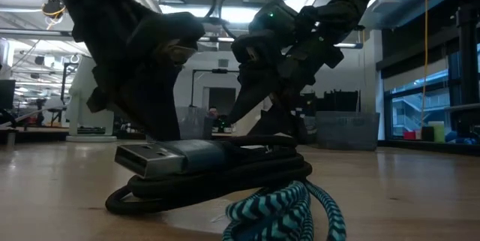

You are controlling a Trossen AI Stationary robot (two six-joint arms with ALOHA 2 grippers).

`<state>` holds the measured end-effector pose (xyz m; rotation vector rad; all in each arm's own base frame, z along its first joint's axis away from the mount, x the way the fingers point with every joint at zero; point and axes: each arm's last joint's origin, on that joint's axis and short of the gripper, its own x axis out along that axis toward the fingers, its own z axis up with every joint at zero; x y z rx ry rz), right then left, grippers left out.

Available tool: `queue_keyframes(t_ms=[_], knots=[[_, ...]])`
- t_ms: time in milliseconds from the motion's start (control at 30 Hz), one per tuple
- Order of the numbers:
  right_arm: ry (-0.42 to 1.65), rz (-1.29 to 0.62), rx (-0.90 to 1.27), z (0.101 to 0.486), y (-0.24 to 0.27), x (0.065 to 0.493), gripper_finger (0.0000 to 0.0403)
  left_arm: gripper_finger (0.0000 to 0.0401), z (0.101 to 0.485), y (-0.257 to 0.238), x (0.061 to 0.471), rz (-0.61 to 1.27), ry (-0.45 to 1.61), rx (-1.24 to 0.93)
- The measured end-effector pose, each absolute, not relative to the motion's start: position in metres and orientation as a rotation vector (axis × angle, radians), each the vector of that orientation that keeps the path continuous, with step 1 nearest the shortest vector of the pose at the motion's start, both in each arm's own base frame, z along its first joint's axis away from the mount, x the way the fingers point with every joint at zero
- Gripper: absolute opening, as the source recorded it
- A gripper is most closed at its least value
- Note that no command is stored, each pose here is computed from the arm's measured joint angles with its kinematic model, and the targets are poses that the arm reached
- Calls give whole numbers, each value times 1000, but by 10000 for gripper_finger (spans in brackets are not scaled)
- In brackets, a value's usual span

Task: Pick and place items into bin
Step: Put the card reader box into the left black bin

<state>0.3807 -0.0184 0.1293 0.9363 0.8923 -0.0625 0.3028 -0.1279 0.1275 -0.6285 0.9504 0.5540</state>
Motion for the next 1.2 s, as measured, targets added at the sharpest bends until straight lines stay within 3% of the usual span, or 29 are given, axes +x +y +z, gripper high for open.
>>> queue_keyframes(t_ms=[600,867,1200], knots=[[962,59,995,130,-5,379,218,31,127,-125,301,507,1048,-648],[948,49,971,130,-7,380,218,31,145,-114,298,567,932,-494],[933,48,953,130,-14,380,218,31,156,-104,302,540,931,-550]])
